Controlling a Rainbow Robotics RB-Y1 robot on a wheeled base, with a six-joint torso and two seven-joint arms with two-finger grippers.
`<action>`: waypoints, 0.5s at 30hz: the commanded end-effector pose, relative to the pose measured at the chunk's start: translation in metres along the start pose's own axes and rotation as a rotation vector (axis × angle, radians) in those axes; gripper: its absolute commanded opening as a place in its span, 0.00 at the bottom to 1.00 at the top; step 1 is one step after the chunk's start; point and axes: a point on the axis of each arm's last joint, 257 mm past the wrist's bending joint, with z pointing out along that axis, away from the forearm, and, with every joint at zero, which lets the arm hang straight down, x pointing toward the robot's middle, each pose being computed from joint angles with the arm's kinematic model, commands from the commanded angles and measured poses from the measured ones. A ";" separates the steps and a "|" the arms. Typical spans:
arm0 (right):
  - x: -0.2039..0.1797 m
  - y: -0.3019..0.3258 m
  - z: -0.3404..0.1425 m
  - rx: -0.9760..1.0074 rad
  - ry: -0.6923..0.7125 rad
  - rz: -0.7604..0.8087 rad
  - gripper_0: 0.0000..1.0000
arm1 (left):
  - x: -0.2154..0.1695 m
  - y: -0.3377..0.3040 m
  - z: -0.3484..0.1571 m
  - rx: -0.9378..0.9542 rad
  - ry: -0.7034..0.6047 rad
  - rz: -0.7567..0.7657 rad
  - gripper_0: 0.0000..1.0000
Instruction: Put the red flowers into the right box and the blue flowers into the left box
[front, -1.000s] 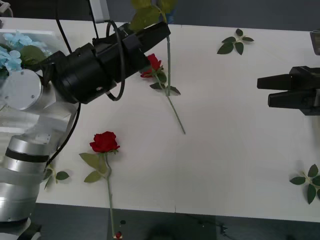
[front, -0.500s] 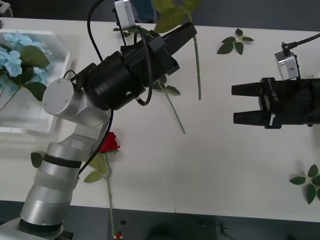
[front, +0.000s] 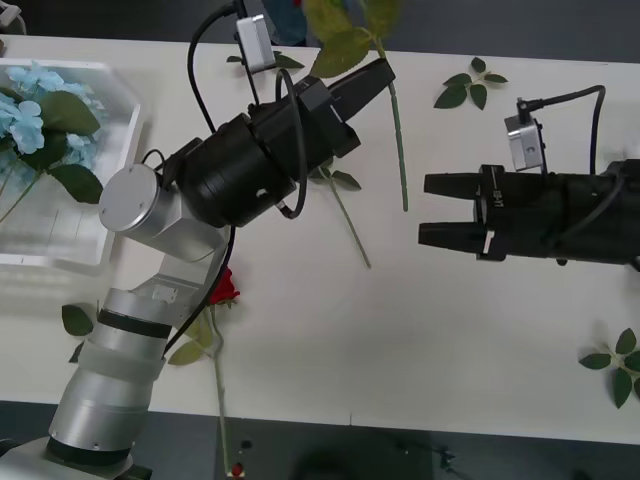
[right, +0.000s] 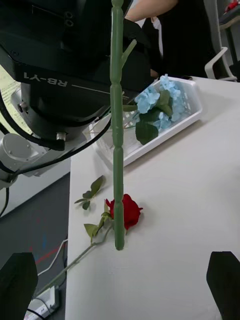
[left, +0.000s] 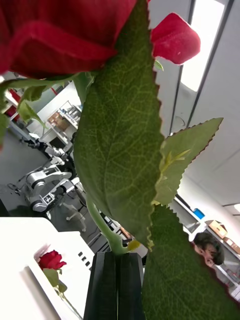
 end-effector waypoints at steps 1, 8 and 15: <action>-0.005 0.006 0.012 -0.006 -0.030 -0.009 1.00 | 0.006 -0.019 0.009 0.049 0.002 0.011 0.00; -0.005 0.006 0.028 0.001 -0.061 0.014 1.00 | 0.023 -0.017 0.004 0.037 0.020 -0.017 0.00; -0.009 0.003 0.048 0.017 -0.078 0.018 1.00 | 0.034 -0.016 0.004 0.032 0.039 -0.023 0.00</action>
